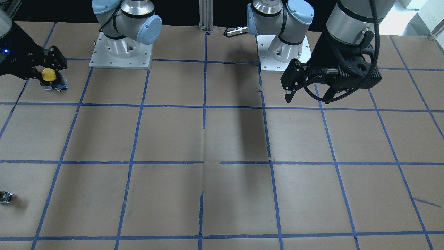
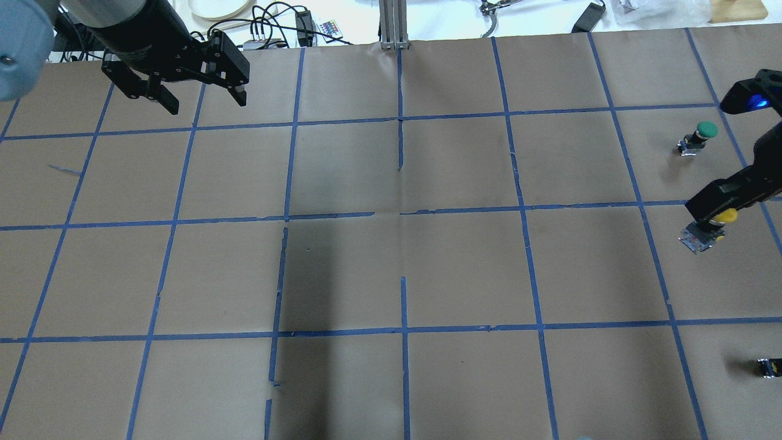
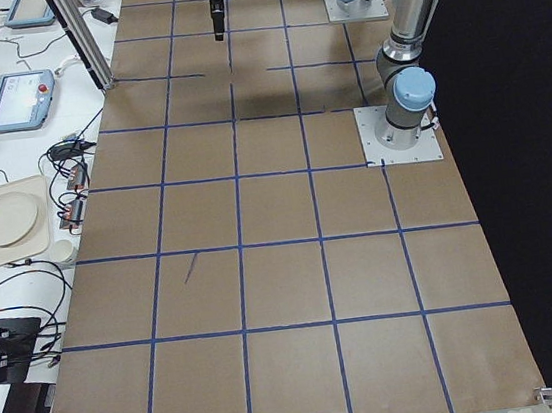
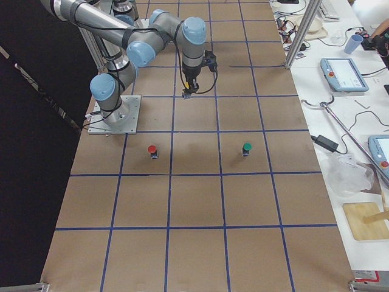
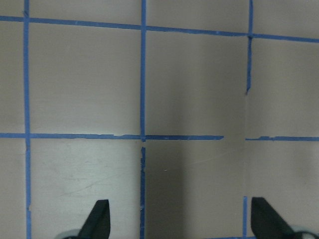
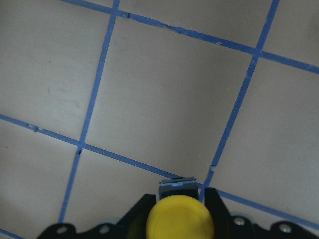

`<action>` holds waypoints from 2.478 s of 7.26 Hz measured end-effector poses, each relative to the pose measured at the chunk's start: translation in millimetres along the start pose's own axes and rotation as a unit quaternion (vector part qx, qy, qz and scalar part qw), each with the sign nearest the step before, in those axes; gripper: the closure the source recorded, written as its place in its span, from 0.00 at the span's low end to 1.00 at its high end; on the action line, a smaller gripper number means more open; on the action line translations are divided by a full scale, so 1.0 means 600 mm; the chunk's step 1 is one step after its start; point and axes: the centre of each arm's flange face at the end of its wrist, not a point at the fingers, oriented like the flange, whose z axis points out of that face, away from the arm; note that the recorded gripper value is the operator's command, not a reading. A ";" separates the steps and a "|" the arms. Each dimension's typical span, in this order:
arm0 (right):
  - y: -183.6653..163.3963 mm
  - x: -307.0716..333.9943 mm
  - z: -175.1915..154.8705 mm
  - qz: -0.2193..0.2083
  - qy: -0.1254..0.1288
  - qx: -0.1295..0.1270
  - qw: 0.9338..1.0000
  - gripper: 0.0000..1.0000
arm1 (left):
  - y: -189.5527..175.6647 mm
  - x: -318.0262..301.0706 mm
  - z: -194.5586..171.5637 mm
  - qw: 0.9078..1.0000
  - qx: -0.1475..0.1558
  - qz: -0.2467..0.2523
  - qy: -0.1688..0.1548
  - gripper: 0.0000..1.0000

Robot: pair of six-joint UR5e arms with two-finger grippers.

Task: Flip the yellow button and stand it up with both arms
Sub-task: 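Carry the button with the right gripper toward the green button, cap up, then lower the button upright onto the table and open the right gripper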

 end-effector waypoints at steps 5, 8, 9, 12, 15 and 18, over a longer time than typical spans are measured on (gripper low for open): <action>0.068 0.146 0.089 -0.205 0.034 0.041 0.977 0.82 | 0.013 0.007 0.020 0.994 -0.014 0.106 -0.005 0.00; 0.054 0.237 0.158 -0.286 0.051 0.053 0.955 0.82 | 0.015 0.008 0.016 0.994 -0.013 0.111 -0.003 0.00; 0.054 0.267 0.186 -0.303 0.049 0.058 0.950 0.81 | 0.016 0.008 0.015 0.994 -0.013 0.109 -0.003 0.00; 0.048 0.296 0.228 -0.372 0.041 0.080 0.924 0.79 | 0.026 0.009 0.006 0.995 -0.007 0.101 -0.006 0.00; 0.054 0.321 0.267 -0.391 0.030 0.081 0.916 0.68 | 0.039 0.008 0.021 0.995 -0.013 0.094 -0.005 0.00; 0.058 0.326 0.273 -0.393 0.026 0.075 0.916 0.46 | 0.042 0.009 0.025 0.995 -0.014 0.098 -0.006 0.00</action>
